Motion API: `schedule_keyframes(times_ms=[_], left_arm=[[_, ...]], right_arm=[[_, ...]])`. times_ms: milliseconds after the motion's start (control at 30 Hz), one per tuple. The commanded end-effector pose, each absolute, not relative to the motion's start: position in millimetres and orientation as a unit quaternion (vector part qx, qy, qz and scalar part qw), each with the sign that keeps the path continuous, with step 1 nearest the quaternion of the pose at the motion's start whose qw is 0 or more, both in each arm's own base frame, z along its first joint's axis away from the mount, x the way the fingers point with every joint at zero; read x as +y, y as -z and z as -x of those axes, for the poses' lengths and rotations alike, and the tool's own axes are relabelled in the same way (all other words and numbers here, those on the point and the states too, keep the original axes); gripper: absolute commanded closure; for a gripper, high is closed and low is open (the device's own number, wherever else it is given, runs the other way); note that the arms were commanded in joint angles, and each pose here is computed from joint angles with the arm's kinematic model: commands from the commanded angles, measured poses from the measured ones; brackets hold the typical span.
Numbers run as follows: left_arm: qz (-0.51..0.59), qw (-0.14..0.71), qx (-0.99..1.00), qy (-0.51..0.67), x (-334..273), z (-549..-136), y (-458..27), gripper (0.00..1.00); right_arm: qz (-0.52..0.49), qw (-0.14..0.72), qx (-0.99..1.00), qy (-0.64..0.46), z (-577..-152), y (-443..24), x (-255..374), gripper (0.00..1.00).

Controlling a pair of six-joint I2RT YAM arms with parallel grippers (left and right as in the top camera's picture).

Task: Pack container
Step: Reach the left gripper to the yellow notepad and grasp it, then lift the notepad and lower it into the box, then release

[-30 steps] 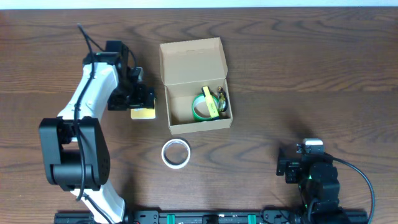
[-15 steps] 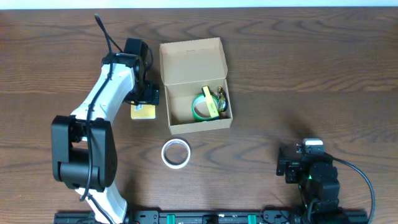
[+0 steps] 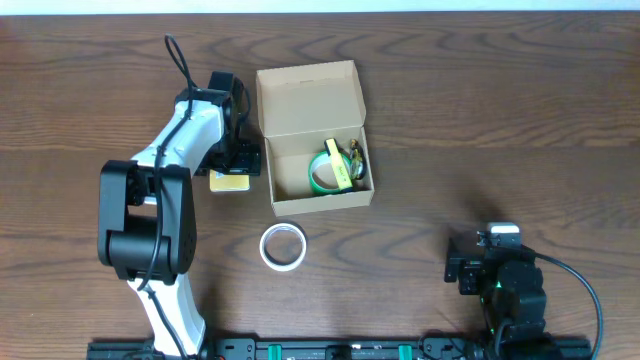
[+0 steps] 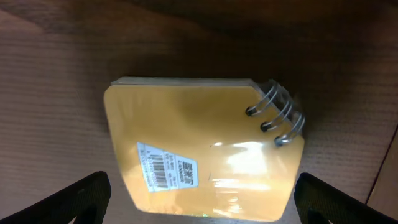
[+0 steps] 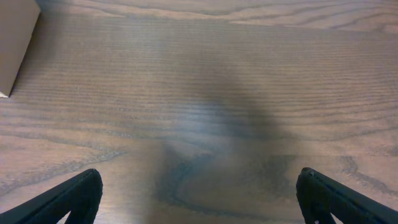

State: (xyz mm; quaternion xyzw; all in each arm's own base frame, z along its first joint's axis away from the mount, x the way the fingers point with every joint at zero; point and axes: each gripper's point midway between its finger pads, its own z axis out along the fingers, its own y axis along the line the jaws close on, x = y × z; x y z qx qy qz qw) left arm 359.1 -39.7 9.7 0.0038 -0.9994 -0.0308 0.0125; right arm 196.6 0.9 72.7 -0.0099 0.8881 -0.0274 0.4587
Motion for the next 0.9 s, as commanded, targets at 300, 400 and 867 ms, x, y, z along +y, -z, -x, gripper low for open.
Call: schedule_keyframes(times_ms=[300, 400, 867], left_arm=[[-0.035, 0.026, -0.999, 0.004, -32.2, -353.2, 4.1, 0.04], [-0.035, 0.027, -0.999, -0.007, -35.9, -353.0, 4.5, 0.05], [-0.041, 0.02, -0.999, -0.013, -37.7, -356.5, 4.6, 0.36]], right_arm=[[0.01, 0.459, 0.888, 0.034, -196.6, -72.5, -1.8, 0.01], [0.01, 0.459, 0.888, 0.034, -196.6, -72.5, -1.8, 0.01], [0.01, 0.459, 0.888, 0.034, -196.6, -72.5, -1.8, 0.01]])
